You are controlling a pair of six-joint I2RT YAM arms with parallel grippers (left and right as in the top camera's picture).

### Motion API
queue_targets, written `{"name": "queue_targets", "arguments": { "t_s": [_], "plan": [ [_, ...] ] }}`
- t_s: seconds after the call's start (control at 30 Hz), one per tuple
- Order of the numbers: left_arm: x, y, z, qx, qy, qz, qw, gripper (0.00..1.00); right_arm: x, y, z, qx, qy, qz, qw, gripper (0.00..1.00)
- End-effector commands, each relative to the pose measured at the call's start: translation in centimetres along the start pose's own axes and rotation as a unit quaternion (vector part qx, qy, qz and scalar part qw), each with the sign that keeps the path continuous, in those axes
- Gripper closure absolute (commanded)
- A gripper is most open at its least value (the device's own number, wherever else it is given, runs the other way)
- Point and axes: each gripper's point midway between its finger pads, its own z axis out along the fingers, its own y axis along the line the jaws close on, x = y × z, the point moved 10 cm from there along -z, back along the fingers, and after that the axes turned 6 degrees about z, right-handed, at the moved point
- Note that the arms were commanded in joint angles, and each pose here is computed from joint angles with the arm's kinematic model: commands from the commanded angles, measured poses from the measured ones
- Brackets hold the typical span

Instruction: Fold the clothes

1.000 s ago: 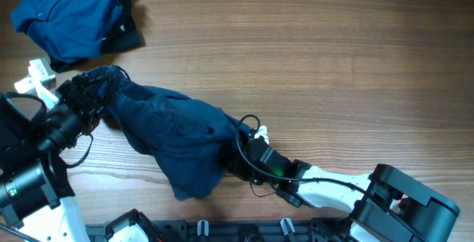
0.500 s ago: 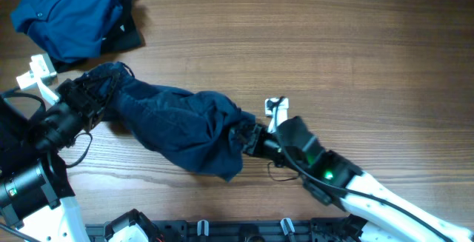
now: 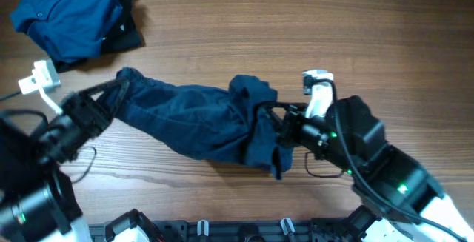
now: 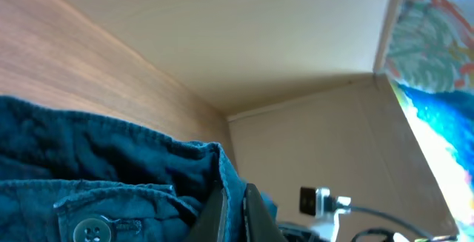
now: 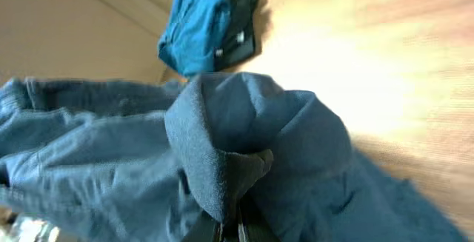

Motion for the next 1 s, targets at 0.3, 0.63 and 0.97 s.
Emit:
{"name": "queue_targets", "arguments": {
  "t_s": [0.3,0.63,0.97],
  "plan": [
    [1.4,-4.8,-1.7,0.030,-0.016,0.018,0.999,0.96,-3.6,2.6,-5.6,0.046,-0.108,-0.023,0.993,0.96],
    [-1.0,-0.7,-1.8,-0.146,-0.156,-0.056,0.975,0.96,-6.1,0.2,-3.0,0.157,-0.168,0.002,0.973,0.96],
    [-5.3,8.2,3.0,-0.264,-0.122,-0.146,0.946,0.83,-9.9,-5.5,7.0,0.265,-0.147,0.020,0.953,0.96]
  ]
}}
